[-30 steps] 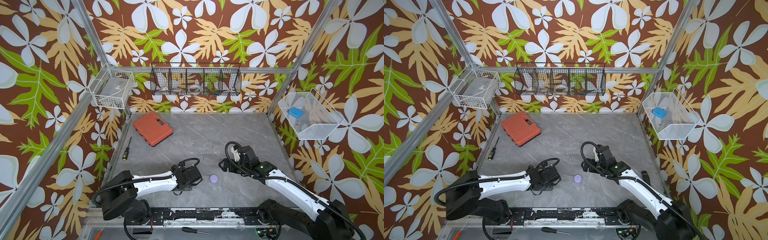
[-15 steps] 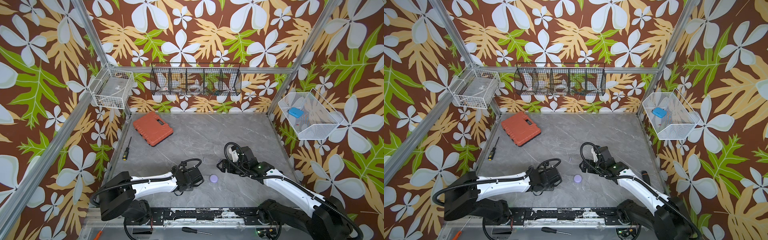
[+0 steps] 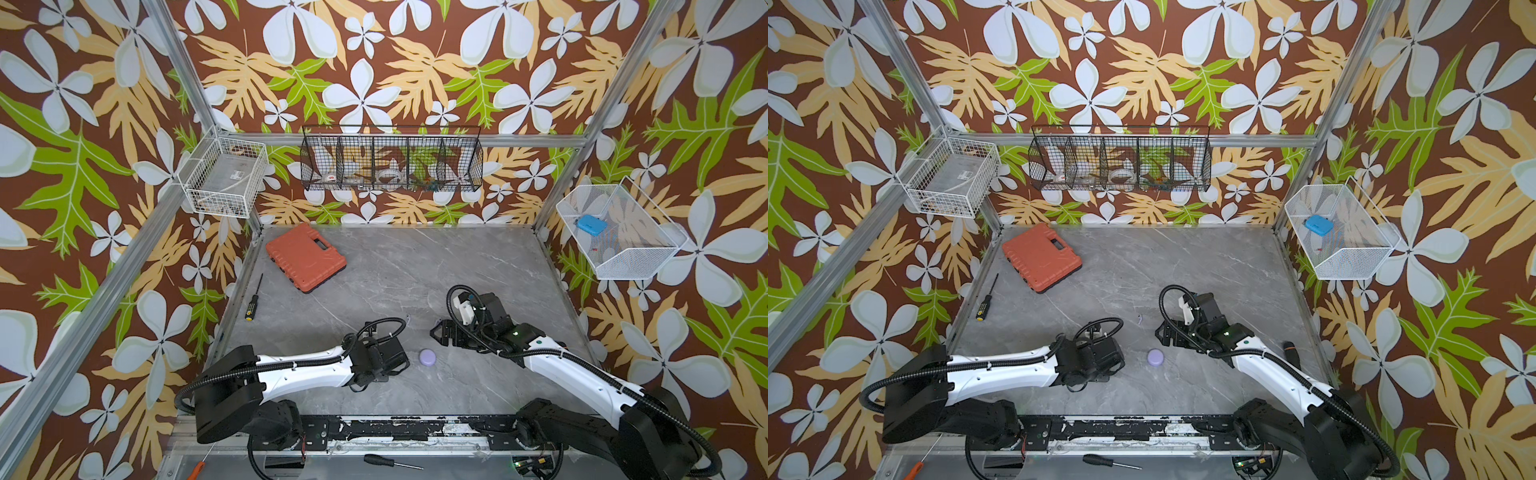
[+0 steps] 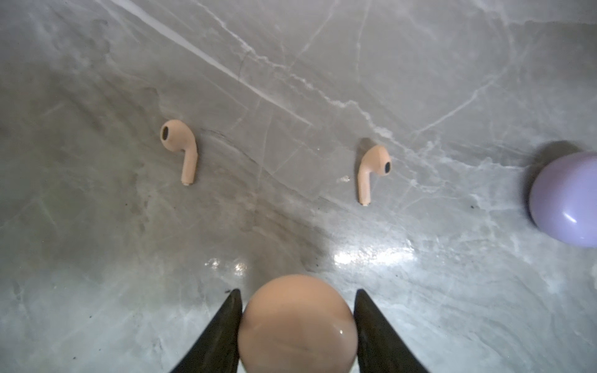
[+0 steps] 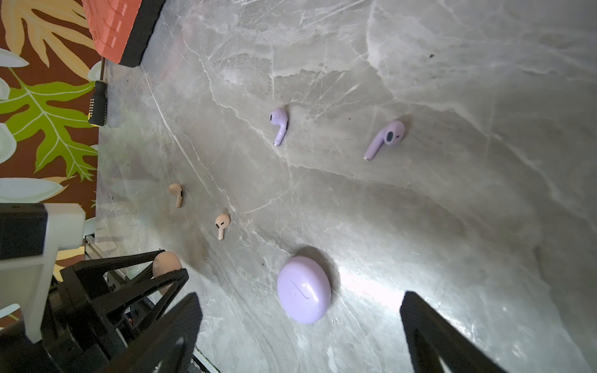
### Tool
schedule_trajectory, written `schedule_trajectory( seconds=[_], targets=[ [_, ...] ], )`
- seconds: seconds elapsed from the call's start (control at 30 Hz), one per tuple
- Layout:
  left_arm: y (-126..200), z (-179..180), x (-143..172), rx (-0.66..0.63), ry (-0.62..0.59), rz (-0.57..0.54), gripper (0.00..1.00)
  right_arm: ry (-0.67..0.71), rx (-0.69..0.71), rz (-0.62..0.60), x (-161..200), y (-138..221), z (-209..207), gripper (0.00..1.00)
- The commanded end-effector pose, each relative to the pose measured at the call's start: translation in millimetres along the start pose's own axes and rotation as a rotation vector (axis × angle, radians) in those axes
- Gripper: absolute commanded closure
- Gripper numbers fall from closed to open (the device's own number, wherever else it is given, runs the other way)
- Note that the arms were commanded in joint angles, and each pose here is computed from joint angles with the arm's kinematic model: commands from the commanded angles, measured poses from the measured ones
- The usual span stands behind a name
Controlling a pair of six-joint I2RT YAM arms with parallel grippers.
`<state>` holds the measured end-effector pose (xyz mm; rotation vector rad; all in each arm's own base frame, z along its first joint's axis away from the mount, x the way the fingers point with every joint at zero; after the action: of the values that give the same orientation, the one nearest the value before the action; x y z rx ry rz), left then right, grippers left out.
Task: Insert wireless bluetooth earbuds into charging case
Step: Pick up the charging case from the bottom-center of the table.
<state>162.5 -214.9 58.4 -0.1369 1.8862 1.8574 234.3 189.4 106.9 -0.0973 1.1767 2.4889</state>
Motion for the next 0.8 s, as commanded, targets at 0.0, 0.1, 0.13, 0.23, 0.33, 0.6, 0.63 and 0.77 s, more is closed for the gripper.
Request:
schedule_trajectory(
  seconds=[0.0,0.1,0.13,0.23,0.33,0.6,0.63,0.77],
  targets=[
    [4.6,-2.5,-5.9,0.001,-0.02,-0.032,1.0,0.026,-0.048,0.006,-0.5,-1.2,12.0,0.05],
    [7.8,-6.0,-8.1,0.01,-0.037,-0.051,1.0,0.037,-0.069,0.026,3.6,-3.6,17.5,0.05],
    [8.9,-7.5,-9.0,0.015,-0.042,-0.058,1.0,0.036,-0.08,0.033,4.5,-4.3,19.6,0.05],
    [12.4,-12.0,-11.7,0.029,-0.065,-0.082,1.0,0.038,-0.107,0.051,7.0,-4.9,26.0,0.05],
    [16.5,-14.7,-14.8,0.034,-0.092,-0.103,1.0,0.049,-0.138,0.065,8.8,-4.2,33.0,0.05],
    [28.3,-17.8,-19.4,0.065,-0.156,-0.162,1.0,0.061,-0.262,0.159,21.8,-6.5,54.4,0.06],
    [29.7,-19.0,-20.0,0.073,-0.162,-0.168,1.0,0.061,-0.274,0.171,24.2,-7.1,56.7,0.07],
    [35.2,-27.5,-20.7,0.113,-0.208,-0.188,1.0,0.065,-0.347,0.226,32.8,-7.5,69.2,0.09]
  ],
)
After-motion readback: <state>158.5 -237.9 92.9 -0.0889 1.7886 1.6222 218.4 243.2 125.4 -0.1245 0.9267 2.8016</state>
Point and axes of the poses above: each gripper's point midway between its finger pads, its own y axis back along the fingers, its own z axis along the line the jaws close on, x = y × z, the point moved 1 cm from there along y, back along the fingers, and after that the axes turned 15 degrees about -y, right-handed, at the moved point
